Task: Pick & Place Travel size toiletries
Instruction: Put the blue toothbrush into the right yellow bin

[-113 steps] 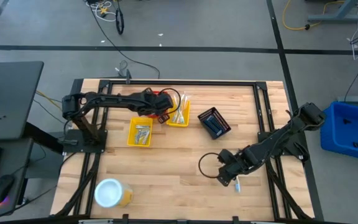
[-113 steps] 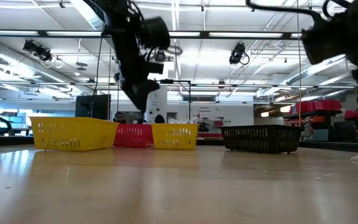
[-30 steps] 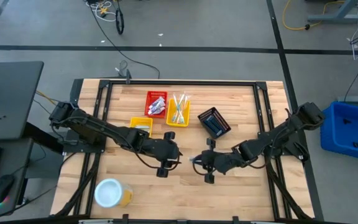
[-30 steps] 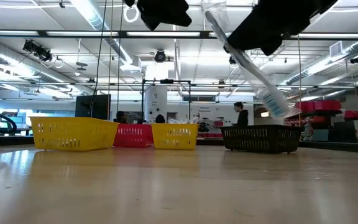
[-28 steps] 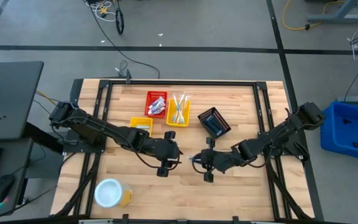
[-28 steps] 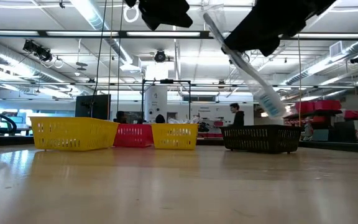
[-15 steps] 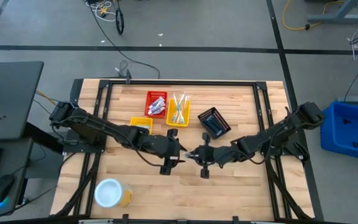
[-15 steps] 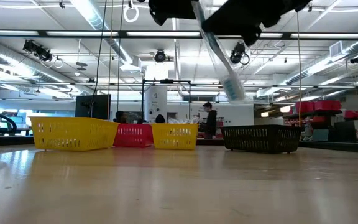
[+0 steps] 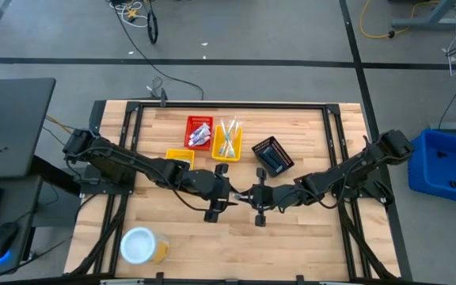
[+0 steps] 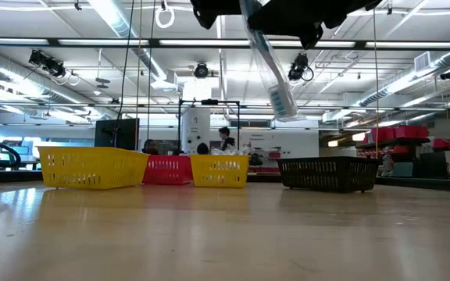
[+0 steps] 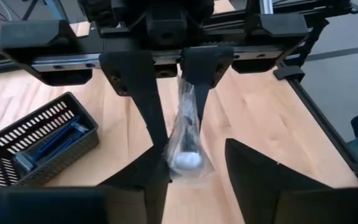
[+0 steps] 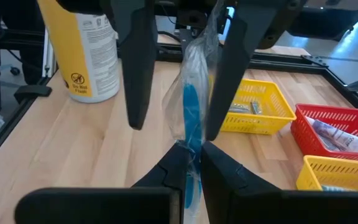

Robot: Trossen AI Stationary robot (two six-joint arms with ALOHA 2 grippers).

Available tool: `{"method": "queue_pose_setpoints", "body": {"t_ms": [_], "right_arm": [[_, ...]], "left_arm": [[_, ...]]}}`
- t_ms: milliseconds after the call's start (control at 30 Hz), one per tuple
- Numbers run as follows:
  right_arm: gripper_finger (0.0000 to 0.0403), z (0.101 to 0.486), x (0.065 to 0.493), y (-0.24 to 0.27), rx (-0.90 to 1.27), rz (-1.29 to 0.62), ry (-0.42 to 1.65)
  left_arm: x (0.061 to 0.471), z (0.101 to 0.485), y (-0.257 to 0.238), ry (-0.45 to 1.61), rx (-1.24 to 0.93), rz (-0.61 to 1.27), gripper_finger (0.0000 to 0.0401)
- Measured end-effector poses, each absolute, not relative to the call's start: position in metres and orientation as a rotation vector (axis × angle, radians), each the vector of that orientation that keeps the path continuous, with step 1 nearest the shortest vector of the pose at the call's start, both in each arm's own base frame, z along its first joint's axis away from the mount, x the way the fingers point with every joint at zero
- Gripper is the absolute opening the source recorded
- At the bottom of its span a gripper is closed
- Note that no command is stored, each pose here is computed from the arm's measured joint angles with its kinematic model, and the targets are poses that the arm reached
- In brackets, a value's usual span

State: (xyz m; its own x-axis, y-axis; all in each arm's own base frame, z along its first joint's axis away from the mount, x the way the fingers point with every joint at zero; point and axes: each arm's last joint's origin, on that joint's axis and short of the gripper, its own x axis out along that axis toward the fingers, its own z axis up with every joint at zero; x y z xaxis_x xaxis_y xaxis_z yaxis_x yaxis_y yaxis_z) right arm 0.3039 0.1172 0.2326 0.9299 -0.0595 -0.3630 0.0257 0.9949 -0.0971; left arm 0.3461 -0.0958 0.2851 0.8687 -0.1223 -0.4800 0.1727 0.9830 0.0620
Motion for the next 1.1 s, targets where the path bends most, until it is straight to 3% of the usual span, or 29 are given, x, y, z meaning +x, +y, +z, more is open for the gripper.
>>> {"method": "queue_pose_setpoints", "body": {"t_ms": [433,767,1100], "right_arm": [[0.0037,0.233,0.304,0.117,-0.065,-0.048,0.373],[0.0094,0.223,0.299,0.114,-0.081,-0.106,0.475],[0.0147,0.211,0.291,0.109,-0.027,-0.222,0.596]], "left_arm": [[0.346,0.285,-0.095,0.494,0.107,-0.123,0.005],[0.343,0.28,-0.094,0.556,0.097,-0.107,0.0045],[0.344,0.283,-0.072,0.596,0.12,0.205,0.0044]]}}
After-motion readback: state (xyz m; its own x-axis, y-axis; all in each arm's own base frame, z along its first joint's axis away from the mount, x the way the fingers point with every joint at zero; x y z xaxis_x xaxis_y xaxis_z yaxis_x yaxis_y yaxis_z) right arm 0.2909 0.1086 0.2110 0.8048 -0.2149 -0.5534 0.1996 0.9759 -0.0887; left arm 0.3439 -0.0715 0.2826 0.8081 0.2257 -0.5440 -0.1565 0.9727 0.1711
